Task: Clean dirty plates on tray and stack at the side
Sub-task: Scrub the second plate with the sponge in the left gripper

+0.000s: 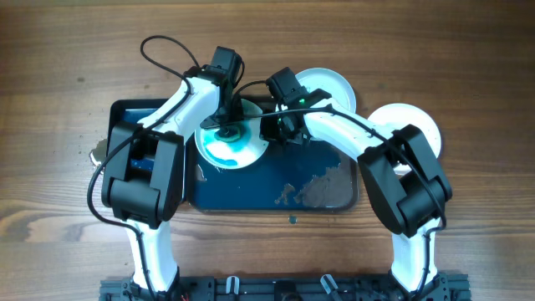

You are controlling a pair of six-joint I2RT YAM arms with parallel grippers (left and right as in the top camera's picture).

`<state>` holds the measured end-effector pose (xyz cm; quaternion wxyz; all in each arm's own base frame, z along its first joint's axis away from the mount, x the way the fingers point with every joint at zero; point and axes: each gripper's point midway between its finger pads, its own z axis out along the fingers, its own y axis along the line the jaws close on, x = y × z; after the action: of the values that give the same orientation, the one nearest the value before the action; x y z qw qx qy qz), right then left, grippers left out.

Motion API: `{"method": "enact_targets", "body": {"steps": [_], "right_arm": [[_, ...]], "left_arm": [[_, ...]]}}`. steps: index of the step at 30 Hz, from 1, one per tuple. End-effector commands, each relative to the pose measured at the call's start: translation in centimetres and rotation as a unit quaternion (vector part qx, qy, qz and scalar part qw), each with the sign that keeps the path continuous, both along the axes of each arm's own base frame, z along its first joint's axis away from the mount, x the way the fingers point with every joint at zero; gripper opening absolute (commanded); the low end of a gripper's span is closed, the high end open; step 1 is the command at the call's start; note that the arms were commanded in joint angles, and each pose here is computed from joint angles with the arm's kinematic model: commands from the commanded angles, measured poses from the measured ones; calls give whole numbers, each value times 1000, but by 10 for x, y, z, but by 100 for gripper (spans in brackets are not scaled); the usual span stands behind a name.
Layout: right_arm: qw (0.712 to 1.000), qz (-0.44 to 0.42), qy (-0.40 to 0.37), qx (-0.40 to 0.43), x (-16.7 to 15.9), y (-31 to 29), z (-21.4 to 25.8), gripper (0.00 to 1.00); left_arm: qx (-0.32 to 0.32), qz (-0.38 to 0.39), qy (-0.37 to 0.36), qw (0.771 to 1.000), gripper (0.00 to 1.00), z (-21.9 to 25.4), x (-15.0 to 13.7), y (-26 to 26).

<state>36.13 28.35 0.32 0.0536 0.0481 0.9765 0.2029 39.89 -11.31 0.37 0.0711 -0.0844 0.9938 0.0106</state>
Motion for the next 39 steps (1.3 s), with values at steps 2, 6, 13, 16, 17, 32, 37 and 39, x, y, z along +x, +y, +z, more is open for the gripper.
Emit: {"method": "enact_targets", "body": {"steps": [2, 6, 13, 16, 17, 32, 37, 39], "right_arm": [[1000, -7, 8, -16, 1, -8, -12, 4], [1000, -7, 8, -16, 1, -8, -12, 4], [1000, -7, 7, -15, 2, -7, -12, 4], [1000, -7, 7, -15, 2, -8, -12, 4], [1000, -7, 7, -15, 2, -8, -12, 4], [1000, -6, 7, -16, 1, -8, -12, 4], [1000, -5, 7, -15, 1, -8, -12, 4], [1000, -6, 7, -15, 2, -7, -12, 4]], "left_arm": [[-13, -16, 106, 994, 4, -26, -46, 6], [-177, -132, 135, 966, 4, -15, -63, -49], [-249, -179, 77, 949, 4, -6, -42, -77], [-204, -159, 29, 966, 4, -11, -15, -67], [-158, -125, 18, 979, 4, -17, -6, -52], [68, -8, 110, 992, 4, -23, -55, 23], [-201, -200, 150, 947, 4, -10, -85, -83], [-206, -217, 94, 950, 4, -12, -61, -95]]}}
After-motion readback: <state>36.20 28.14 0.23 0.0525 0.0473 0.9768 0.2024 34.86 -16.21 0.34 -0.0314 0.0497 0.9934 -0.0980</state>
